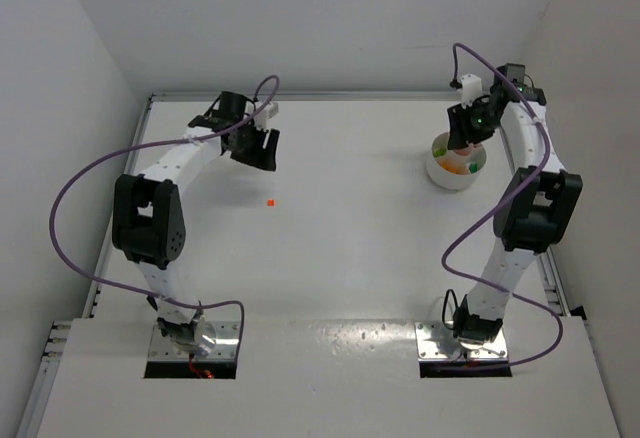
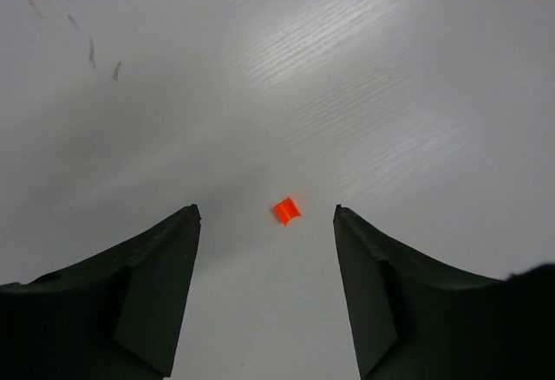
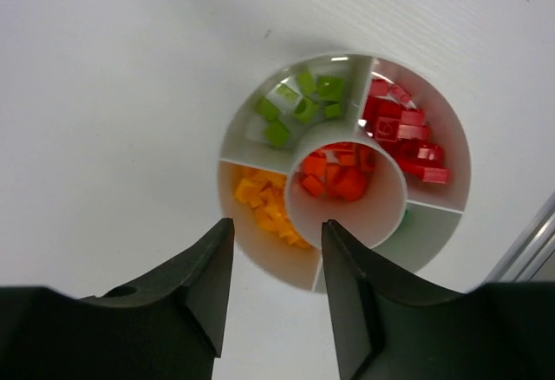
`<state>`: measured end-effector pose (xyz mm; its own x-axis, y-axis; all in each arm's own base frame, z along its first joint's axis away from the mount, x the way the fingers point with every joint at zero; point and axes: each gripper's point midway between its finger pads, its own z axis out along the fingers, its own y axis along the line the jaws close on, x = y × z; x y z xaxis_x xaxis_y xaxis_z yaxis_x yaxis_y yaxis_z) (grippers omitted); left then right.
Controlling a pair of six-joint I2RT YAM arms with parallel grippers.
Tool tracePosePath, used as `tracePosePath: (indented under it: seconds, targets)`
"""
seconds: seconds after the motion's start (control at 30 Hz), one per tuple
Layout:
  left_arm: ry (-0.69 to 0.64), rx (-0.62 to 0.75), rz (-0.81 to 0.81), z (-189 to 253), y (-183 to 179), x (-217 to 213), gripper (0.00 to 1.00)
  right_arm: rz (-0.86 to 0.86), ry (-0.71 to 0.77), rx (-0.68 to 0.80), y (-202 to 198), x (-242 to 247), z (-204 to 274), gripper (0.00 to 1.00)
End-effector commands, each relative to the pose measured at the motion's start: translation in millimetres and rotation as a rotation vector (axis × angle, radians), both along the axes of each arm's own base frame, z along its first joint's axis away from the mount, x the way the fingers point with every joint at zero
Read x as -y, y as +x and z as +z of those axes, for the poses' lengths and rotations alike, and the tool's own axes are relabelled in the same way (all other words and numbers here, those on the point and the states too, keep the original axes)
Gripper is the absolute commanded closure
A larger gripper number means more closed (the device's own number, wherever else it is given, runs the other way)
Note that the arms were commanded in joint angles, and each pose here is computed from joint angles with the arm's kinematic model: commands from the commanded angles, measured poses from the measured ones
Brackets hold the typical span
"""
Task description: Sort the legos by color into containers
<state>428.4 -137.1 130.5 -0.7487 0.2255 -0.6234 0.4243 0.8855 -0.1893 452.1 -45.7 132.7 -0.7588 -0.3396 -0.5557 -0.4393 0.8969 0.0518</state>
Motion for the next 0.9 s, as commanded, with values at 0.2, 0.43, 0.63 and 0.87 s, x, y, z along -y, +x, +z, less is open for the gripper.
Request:
tracePosePath:
  seconds: [0.2,0.43,0.63,0.87]
  targets:
    - [0.295,-0.172,-0.111,-78.2,-49.1,-6.7,0.51,0.084,0.043,0.089,-23.1,-39.2,36.0,0.53]
    - [0.245,-0.245,-0.004,-96.2,-64.9,16.5,0.4,0.093,0.045,0.08,-24.9,-43.4,32.8,0.53]
    - [0.372,-0.185,0.229,-101.6,-54.0,7.1,0.43,0.093,0.048,0.062,-31.1,-44.3,27.1,0.53]
    - [0.396,-0.234,0.264,-124.5,-61.5,11.5,0.47,0.093,0.048,0.062,-31.1,-44.3,27.1,0.53]
